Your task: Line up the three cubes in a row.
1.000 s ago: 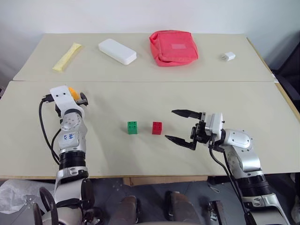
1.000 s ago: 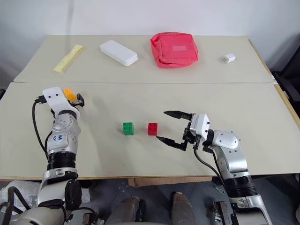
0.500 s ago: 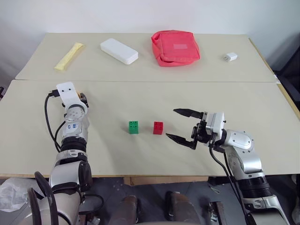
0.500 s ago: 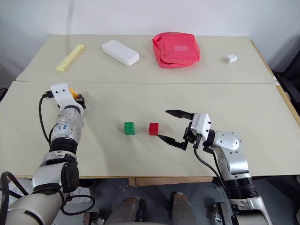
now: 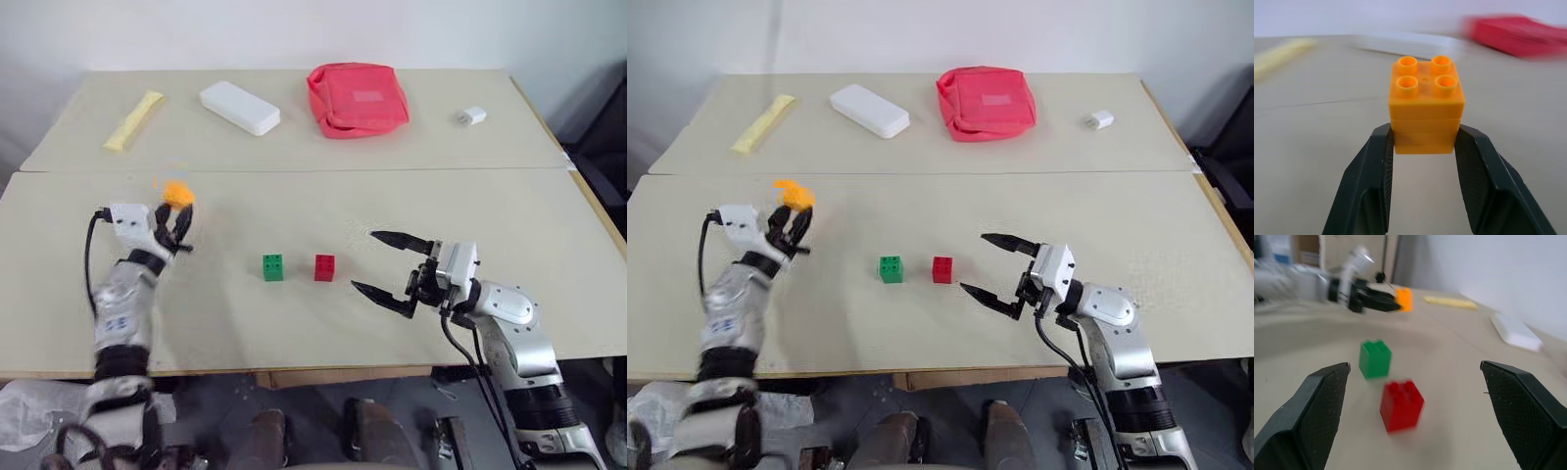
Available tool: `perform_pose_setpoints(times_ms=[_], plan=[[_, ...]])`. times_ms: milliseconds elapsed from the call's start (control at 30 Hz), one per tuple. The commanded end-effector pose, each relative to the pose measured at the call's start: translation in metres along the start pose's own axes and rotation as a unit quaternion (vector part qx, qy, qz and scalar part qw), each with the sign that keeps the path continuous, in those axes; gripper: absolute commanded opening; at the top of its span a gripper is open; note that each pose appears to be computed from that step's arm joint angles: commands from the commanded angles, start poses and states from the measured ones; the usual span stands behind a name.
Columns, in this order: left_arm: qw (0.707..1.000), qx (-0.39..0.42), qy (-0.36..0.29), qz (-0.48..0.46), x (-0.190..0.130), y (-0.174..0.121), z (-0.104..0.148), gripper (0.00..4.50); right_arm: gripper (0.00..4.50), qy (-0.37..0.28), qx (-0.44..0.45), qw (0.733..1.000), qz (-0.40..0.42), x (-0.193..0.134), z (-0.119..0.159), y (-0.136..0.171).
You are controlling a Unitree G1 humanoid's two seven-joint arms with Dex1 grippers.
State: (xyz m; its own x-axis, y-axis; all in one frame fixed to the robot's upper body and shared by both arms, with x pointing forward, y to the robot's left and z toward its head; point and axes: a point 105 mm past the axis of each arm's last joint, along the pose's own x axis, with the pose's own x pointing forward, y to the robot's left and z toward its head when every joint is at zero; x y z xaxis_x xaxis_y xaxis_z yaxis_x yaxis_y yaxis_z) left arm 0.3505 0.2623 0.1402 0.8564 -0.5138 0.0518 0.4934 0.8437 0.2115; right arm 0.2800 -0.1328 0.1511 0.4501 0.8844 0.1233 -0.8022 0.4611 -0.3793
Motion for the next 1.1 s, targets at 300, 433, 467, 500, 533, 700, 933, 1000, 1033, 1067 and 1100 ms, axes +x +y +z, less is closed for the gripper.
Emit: perform_pose_setpoints(times_ms=[300, 433, 467, 500, 533, 700, 933, 1000, 1033, 1067, 1100], plan=[[0.928, 0.109, 0.119, -0.335, -0.032, -0.026, -0.001, 1.45, 4.5, 0.023, -0.017, 0.999, -0.022, -0.026, 0.015, 0.011], [0.917, 0.12, 0.121, -0.361, -0.024, -0.024, -0.002, 1.45, 4.5, 0.032, -0.022, 0.999, -0.027, -0.031, 0.018, 0.009], [0.914, 0.122, 0.123, -0.366, -0.021, -0.025, -0.003, 1.45, 4.5, 0.034, -0.023, 0.999, -0.027, -0.032, 0.018, 0.009], [0.912, 0.125, 0.124, -0.37, -0.017, -0.026, -0.004, 1.45, 4.5, 0.035, -0.023, 0.999, -0.026, -0.033, 0.019, 0.009], [0.91, 0.128, 0.127, -0.372, -0.012, -0.026, -0.006, 1.45, 4.5, 0.037, -0.024, 0.999, -0.025, -0.034, 0.02, 0.01], [0.903, 0.126, 0.139, -0.387, 0.0, -0.033, -0.017, 1.45, 4.5, 0.049, -0.025, 0.998, -0.026, -0.04, 0.022, 0.014], [0.901, 0.106, 0.159, -0.389, 0.001, -0.035, -0.026, 2.43, 4.5, 0.054, -0.026, 0.997, -0.04, -0.044, 0.025, 0.016], [0.904, 0.112, 0.16, -0.38, -0.001, -0.032, -0.026, 3.03, 4.5, 0.054, -0.025, 0.997, -0.039, -0.044, 0.025, 0.016], [0.907, 0.115, 0.159, -0.373, -0.002, -0.029, -0.025, 3.29, 4.5, 0.053, -0.024, 0.998, -0.038, -0.044, 0.025, 0.016], [0.911, 0.121, 0.154, -0.364, -0.003, -0.025, -0.023, 3.61, 4.5, 0.052, -0.023, 0.998, -0.035, -0.043, 0.026, 0.016], [0.915, 0.118, 0.151, -0.354, -0.005, -0.022, -0.021, 3.9, 4.5, 0.05, -0.022, 0.998, -0.032, -0.043, 0.026, 0.015]])
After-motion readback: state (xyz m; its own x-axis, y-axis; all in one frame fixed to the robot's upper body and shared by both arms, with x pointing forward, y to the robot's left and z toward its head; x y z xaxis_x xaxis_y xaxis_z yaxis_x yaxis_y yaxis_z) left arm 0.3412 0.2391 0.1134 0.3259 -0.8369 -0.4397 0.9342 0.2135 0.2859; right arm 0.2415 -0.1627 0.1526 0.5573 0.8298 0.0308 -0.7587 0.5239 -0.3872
